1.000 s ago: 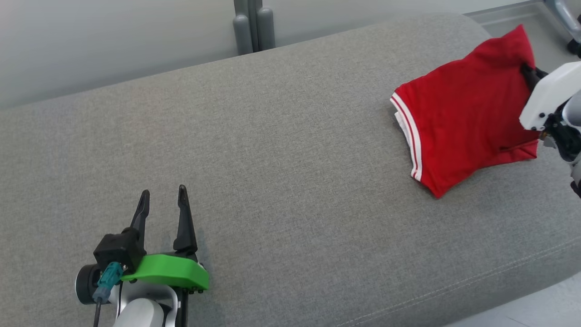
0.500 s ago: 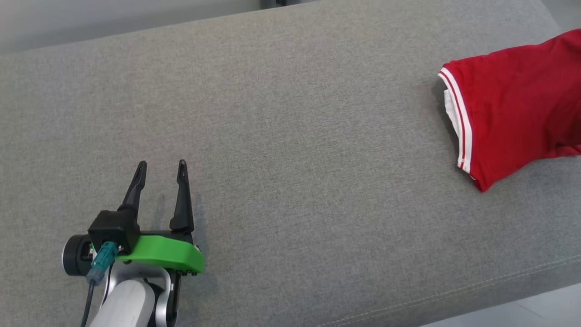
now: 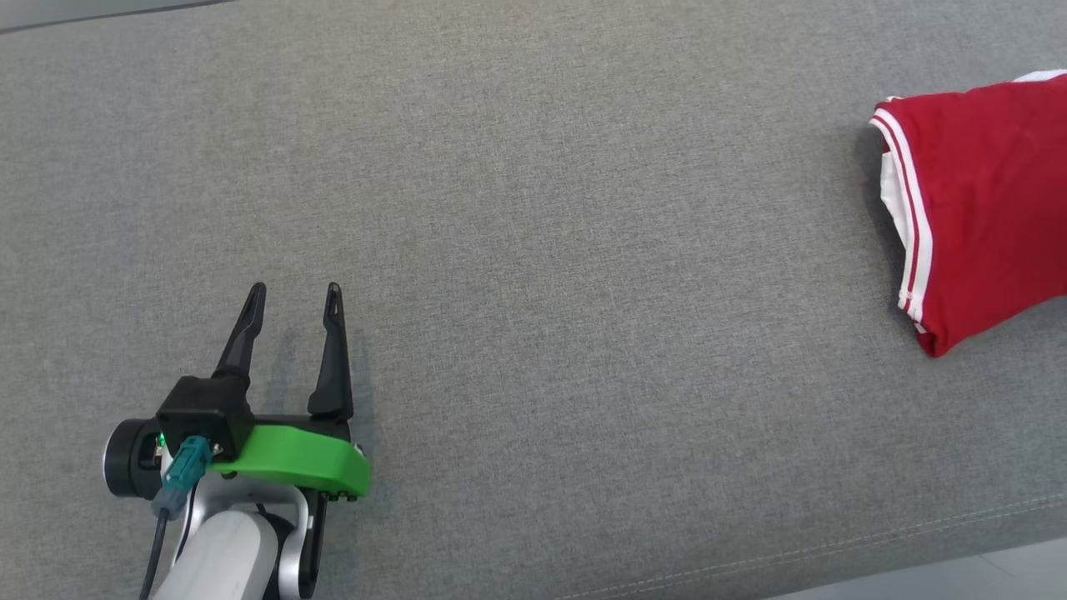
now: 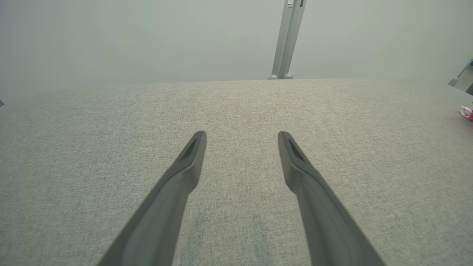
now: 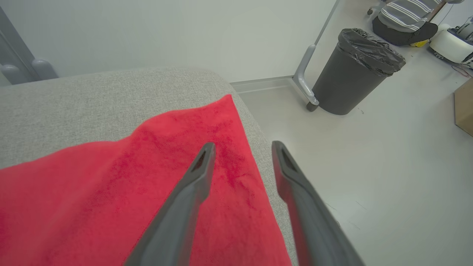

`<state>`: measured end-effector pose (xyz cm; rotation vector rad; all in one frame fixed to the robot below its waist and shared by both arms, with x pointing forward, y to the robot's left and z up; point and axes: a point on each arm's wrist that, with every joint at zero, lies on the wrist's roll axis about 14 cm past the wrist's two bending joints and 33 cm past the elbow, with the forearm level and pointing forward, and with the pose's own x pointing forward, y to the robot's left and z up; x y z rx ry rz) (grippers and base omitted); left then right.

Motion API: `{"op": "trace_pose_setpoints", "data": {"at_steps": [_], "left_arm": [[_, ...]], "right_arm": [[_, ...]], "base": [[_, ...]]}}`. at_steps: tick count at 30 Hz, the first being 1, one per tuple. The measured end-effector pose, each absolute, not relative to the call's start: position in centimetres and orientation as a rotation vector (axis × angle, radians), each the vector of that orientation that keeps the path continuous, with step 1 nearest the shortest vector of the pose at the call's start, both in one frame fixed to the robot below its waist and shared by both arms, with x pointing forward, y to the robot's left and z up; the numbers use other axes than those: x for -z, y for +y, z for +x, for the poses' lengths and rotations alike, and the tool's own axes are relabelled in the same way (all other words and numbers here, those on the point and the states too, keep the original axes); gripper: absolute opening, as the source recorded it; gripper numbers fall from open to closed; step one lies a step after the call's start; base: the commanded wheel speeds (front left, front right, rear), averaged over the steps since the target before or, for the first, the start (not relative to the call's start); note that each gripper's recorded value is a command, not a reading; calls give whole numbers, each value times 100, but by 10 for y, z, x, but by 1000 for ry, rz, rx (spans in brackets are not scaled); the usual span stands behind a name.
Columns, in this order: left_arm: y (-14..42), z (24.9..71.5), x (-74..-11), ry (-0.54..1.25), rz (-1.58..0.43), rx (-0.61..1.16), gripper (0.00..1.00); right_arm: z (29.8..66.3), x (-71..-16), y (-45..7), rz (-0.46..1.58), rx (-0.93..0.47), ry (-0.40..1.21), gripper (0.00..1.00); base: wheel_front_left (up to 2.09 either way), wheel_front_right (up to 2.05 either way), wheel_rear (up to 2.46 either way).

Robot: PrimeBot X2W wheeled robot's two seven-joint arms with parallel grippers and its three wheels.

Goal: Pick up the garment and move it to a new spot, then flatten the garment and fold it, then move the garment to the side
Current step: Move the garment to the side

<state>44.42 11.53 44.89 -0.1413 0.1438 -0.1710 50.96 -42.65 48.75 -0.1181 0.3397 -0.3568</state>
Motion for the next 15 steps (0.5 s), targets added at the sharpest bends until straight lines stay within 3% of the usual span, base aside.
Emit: {"op": "trace_pose_setpoints", "data": {"at_steps": [15], "left_arm": [[117, 446, -453, 137, -129, 168, 100]], "right_arm": [[508, -480, -415, -136, 344, 326, 100]], "base": [[0, 0, 0]]}}
